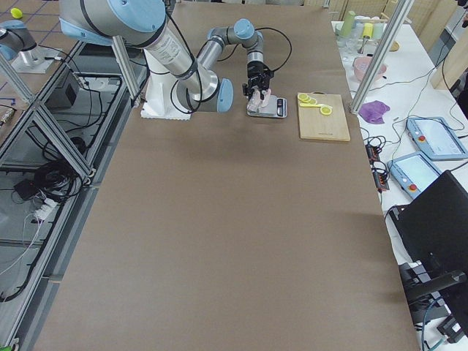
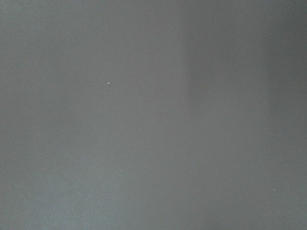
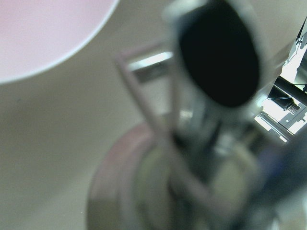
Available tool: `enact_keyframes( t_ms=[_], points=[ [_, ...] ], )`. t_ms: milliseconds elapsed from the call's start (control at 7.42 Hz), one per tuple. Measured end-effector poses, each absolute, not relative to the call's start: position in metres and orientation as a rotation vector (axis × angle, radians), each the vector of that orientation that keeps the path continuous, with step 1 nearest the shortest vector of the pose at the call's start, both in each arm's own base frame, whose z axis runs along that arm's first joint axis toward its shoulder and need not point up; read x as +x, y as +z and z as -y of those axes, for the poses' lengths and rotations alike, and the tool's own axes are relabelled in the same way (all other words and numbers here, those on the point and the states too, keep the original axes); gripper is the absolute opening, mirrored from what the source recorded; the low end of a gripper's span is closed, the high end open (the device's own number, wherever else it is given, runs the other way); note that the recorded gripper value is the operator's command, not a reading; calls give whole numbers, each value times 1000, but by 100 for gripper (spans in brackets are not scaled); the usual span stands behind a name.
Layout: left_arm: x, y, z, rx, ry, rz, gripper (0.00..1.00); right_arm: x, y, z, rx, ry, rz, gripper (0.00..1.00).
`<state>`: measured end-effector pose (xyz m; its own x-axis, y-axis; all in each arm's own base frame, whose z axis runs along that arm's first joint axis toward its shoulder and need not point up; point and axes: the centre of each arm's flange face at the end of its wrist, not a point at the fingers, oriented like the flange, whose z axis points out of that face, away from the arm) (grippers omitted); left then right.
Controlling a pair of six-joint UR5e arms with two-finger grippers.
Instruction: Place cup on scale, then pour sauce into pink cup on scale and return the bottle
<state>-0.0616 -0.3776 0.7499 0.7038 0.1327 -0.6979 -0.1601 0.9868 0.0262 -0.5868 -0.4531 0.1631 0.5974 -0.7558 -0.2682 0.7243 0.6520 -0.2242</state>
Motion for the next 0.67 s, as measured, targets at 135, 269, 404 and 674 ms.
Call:
enact_keyframes(
  t_ms=[135,269,404,674],
  points=[
    [-62,750,378,-37,163,-773,98,-586,164,452,-105,-860,-365,0],
    [-62,750,378,-37,163,-773,98,-586,164,450,-113,-861,-372,0],
    [-62,750,378,-37,163,-773,98,-586,163,448,-120,-862,-379,0],
    [-62,750,377,-37,162,-773,98,-586,163,445,-128,-867,-387,0]
  ],
)
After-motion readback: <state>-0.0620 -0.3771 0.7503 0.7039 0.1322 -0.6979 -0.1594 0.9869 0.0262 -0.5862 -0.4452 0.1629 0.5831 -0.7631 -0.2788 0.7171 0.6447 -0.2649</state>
